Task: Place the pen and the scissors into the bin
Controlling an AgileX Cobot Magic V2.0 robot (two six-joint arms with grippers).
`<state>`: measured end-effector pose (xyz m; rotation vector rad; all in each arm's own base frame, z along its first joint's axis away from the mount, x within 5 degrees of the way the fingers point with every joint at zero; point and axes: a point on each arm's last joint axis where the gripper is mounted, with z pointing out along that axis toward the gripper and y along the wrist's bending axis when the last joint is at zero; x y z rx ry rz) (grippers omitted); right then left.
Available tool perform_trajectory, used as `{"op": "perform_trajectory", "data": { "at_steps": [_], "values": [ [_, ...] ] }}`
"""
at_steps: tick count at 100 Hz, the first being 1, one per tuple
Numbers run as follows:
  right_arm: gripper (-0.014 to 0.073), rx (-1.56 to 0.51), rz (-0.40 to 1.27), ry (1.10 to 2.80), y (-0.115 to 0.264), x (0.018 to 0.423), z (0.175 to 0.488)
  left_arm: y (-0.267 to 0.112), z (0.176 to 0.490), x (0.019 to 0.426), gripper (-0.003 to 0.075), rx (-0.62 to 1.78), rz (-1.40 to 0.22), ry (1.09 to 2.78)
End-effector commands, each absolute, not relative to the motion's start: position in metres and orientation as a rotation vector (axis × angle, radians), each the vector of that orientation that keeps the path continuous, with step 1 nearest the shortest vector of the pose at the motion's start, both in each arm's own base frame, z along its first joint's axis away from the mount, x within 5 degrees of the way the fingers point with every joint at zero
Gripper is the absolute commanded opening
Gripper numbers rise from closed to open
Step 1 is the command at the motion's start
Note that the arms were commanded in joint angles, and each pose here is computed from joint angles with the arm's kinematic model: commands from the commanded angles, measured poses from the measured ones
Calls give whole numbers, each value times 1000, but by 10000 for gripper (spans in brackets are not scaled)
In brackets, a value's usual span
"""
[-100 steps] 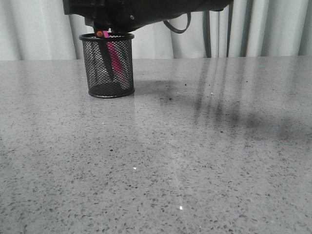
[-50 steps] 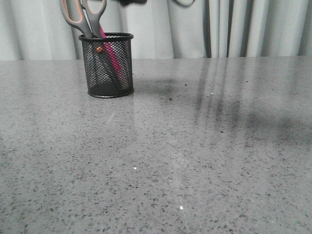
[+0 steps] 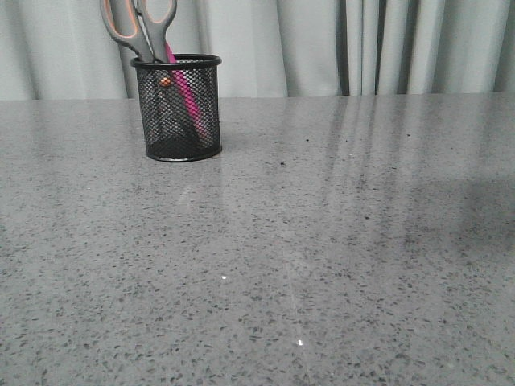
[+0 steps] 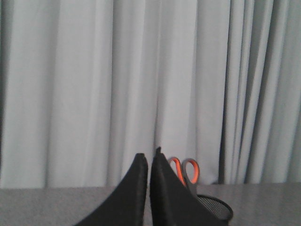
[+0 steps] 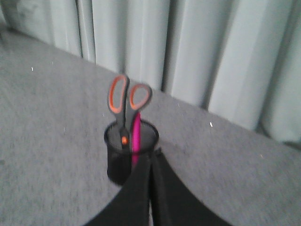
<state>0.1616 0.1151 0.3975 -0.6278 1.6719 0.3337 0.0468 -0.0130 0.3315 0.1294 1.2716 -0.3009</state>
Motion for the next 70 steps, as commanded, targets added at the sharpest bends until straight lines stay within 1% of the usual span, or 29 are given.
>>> {"op": "perform_trajectory", "data": {
  "at_steps": [1, 13, 27, 36, 49, 70],
  "values": [
    [-69, -629, 287, 1617, 81, 121, 390, -18, 316, 42, -19, 132, -426, 1276],
    [-69, -592, 273, 1488, 42, 70, 368, -22, 291, 42, -19, 145, -480, 1311],
    [-69, -541, 282, 1410, 14, 33, 341, -25, 275, 45, -19, 172, -500, 1349],
    [-69, -515, 291, 1360, 4, 20, 333, -26, 273, 45, -19, 176, -502, 1356],
    [-69, -482, 299, 1309, -8, 6, 328, -26, 273, 45, -19, 175, -501, 1356],
    [-69, -481, 317, 1311, -5, 8, 329, -25, 273, 46, -19, 164, -492, 1359]
  ]
}}
